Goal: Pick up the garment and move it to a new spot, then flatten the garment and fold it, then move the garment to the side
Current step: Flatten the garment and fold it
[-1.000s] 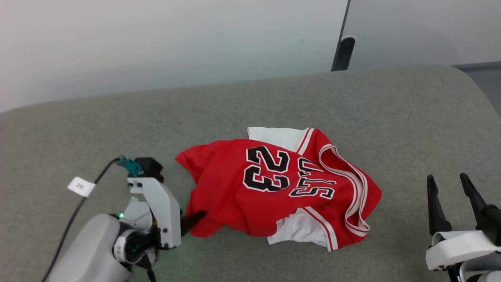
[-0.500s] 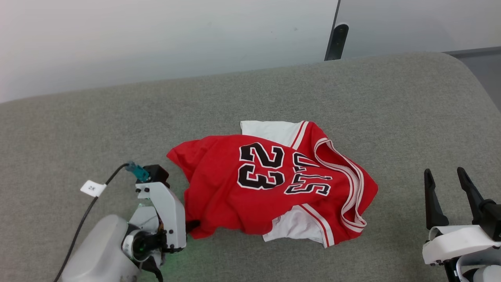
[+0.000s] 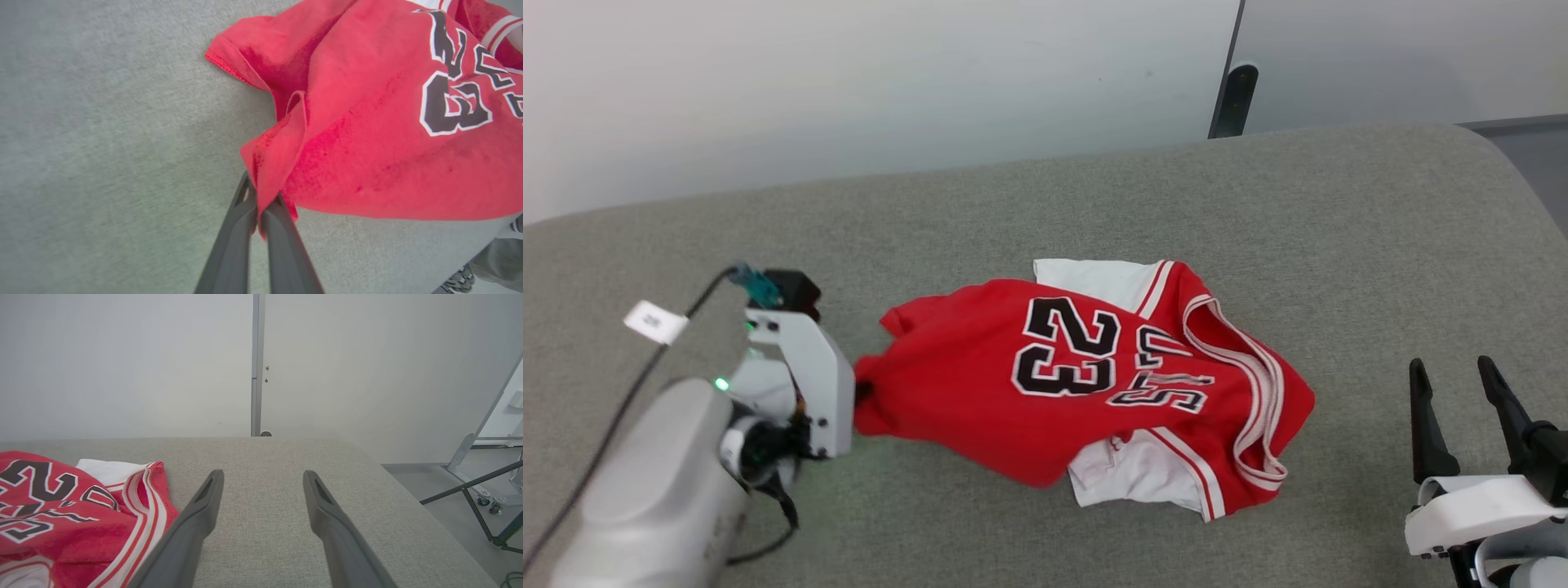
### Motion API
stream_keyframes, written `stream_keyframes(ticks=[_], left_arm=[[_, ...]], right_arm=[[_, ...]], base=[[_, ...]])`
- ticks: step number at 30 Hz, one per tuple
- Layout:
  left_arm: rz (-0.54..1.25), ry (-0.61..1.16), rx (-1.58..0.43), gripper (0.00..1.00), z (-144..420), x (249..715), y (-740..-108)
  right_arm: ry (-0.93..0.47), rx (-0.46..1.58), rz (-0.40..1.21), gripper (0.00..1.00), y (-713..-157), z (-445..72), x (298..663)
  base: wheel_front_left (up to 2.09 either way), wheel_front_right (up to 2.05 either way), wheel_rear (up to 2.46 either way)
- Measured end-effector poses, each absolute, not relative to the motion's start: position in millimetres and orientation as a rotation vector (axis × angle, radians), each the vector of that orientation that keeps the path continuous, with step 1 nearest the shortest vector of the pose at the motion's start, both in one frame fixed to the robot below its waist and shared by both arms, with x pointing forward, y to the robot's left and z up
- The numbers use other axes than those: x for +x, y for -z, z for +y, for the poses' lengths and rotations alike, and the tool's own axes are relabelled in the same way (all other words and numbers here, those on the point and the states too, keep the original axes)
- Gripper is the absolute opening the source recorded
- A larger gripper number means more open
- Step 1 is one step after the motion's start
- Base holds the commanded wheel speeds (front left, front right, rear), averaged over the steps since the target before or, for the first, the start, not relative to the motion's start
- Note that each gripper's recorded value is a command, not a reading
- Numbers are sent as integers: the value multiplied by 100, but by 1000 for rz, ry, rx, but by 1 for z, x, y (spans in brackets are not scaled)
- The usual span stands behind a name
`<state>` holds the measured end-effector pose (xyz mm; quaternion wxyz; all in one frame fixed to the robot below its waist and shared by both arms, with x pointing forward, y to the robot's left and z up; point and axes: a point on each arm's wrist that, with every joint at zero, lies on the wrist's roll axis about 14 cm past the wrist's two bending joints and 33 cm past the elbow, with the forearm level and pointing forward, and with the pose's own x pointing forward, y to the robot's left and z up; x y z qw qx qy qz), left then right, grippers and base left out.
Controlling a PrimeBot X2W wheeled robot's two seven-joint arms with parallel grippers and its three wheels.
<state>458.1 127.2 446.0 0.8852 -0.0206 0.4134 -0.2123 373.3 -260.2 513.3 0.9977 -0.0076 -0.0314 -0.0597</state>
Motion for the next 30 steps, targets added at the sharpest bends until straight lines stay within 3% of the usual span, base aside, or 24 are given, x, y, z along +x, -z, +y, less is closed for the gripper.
stream_keyframes(ticks=[17,30], left_arm=[[500,458,185,0,118,531,-535],[650,532,158,0,83,528,-470]], right_arm=[[147,-14,-42,100,-508,-270,359],[182,-11,-3,100,-495,-278,356]], base=[[0,0,0],[0,0,0]])
